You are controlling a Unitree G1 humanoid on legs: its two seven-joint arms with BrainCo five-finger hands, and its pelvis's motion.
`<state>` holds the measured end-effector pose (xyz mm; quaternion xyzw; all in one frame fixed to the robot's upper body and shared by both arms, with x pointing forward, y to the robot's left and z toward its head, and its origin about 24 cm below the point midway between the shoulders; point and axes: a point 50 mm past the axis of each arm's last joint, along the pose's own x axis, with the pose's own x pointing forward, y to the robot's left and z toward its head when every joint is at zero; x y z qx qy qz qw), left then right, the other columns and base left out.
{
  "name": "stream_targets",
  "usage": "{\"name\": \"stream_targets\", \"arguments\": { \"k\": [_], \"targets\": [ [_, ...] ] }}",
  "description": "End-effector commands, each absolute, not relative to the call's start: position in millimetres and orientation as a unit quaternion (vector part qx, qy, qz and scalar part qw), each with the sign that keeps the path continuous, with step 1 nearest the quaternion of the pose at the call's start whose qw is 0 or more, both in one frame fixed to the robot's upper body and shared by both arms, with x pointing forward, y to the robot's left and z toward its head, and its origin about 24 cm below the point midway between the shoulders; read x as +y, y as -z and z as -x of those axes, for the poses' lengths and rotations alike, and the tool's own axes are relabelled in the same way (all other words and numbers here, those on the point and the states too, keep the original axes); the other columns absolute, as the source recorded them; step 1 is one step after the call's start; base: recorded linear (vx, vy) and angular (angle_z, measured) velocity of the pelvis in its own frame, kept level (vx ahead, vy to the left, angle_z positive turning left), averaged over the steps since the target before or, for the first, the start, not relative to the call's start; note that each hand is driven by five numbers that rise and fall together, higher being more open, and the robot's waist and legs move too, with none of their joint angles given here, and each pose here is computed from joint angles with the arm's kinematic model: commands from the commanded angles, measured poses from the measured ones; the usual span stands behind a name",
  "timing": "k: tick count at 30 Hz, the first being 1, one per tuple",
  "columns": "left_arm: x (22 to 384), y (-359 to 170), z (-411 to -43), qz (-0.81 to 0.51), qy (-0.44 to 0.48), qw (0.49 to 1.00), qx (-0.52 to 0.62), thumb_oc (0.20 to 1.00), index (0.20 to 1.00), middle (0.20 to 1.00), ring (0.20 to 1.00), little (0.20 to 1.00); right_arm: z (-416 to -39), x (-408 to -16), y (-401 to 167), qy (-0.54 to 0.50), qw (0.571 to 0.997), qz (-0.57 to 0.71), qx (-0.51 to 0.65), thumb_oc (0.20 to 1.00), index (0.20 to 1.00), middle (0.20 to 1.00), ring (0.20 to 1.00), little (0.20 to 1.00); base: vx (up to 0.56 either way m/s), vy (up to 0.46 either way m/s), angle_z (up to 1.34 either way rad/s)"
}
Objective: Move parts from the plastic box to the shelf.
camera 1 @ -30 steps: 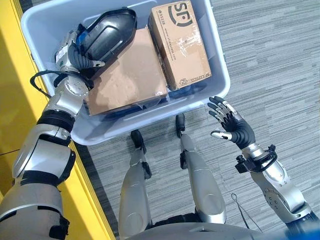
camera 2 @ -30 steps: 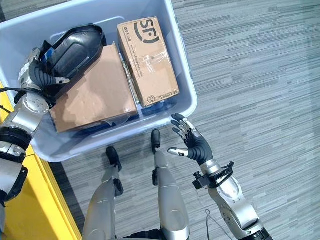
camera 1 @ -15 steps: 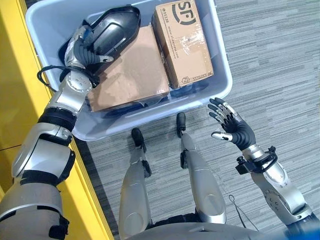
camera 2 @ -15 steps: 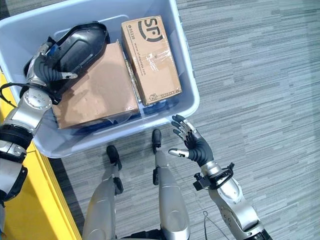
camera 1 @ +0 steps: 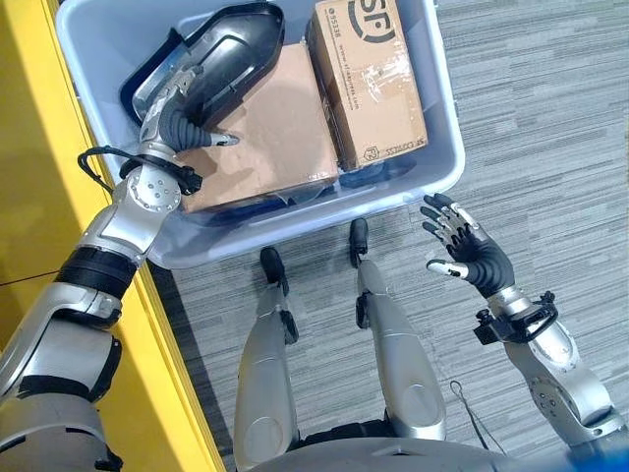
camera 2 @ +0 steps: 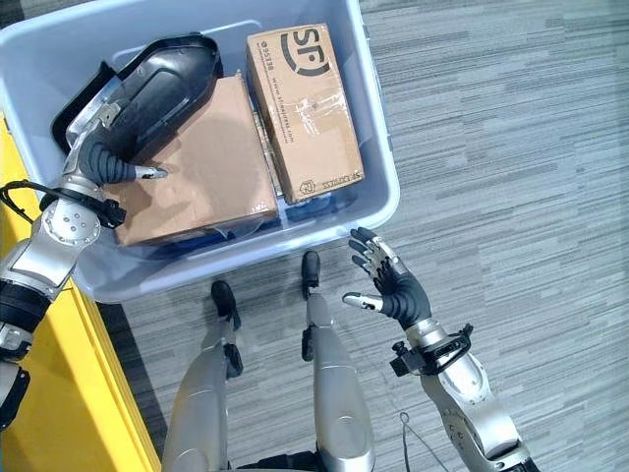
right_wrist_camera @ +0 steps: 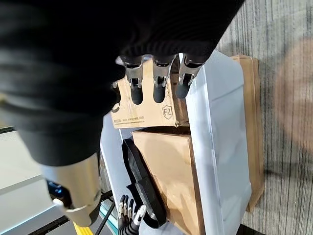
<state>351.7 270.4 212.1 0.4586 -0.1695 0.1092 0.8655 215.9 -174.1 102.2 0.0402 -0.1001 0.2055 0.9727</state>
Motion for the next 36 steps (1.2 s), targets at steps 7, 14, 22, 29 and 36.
{"name": "stream_targets", "arguments": {
  "k": [7,14,22,29,36],
  "targets": [
    [288,-213,-351,-0.501,-0.115,0.846,-0.144,1.000,1.000,1.000,1.000,1.000,-204,-180,-113,-0.207,0.970,-0.040,-0.123,1.000,1.000,1.000,1.000,1.000,0.01,0.001,-0.01],
    [268,-196,-361,-0.526,-0.066,0.840,-0.116,1.000,1.000,1.000,1.000,1.000,-205,-180,-114,-0.208,0.970,-0.042,-0.123,1.000,1.000,1.000,1.000,1.000,0.00,0.000,0.00],
    [249,-183,-364,-0.550,-0.014,0.828,-0.103,1.000,1.000,1.000,1.000,1.000,-206,-180,-114,-0.206,0.970,-0.042,-0.122,1.000,1.000,1.000,1.000,1.000,0.00,0.000,0.00],
    [234,-180,-348,-0.550,0.041,0.824,-0.129,1.000,1.000,1.000,1.000,1.000,-206,-181,-114,-0.207,0.970,-0.038,-0.120,1.000,1.000,1.000,1.000,1.000,-0.03,-0.005,-0.01],
    [225,-181,-327,-0.526,0.086,0.831,-0.158,1.000,1.000,1.000,1.000,1.000,-206,-182,-114,-0.206,0.971,-0.032,-0.116,1.000,1.000,1.000,1.000,1.000,0.00,0.000,0.00]
  ]
}}
